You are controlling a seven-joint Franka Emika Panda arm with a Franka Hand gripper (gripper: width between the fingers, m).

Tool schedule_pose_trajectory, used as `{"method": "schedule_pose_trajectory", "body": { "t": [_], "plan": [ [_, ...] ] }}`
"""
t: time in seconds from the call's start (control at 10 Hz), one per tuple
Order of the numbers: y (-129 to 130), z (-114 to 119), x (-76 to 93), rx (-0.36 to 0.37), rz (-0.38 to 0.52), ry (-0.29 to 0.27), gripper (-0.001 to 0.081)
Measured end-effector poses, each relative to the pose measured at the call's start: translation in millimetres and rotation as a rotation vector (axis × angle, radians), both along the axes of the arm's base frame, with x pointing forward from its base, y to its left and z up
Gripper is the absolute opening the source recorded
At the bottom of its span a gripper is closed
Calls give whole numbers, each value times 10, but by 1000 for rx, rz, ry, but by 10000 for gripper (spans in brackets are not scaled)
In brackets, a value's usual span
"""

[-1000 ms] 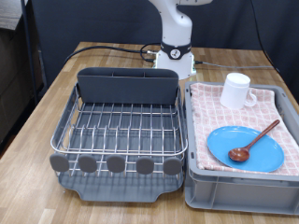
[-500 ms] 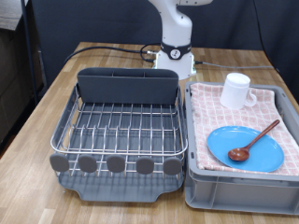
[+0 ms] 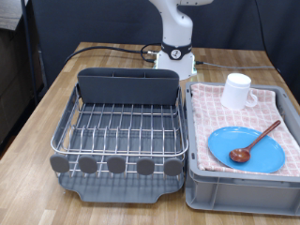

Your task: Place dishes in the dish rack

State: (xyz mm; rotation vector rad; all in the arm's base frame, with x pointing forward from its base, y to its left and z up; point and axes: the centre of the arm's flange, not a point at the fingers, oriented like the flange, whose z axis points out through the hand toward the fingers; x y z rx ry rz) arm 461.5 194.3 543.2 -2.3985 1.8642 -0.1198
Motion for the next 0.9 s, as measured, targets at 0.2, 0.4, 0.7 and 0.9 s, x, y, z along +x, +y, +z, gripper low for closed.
{"method": "schedule_pose_trajectory", "body": {
  "t": [0.2,0.4,0.7,0.9],
  "plan": [
    [14,-22,-1,-35,19,-6,802],
    [191,-192,1,-132,69,-24,802],
    [466,-596,30,-237,38,-77,802],
    [564,-955,52,-244,23,-108,802]
  ]
}}
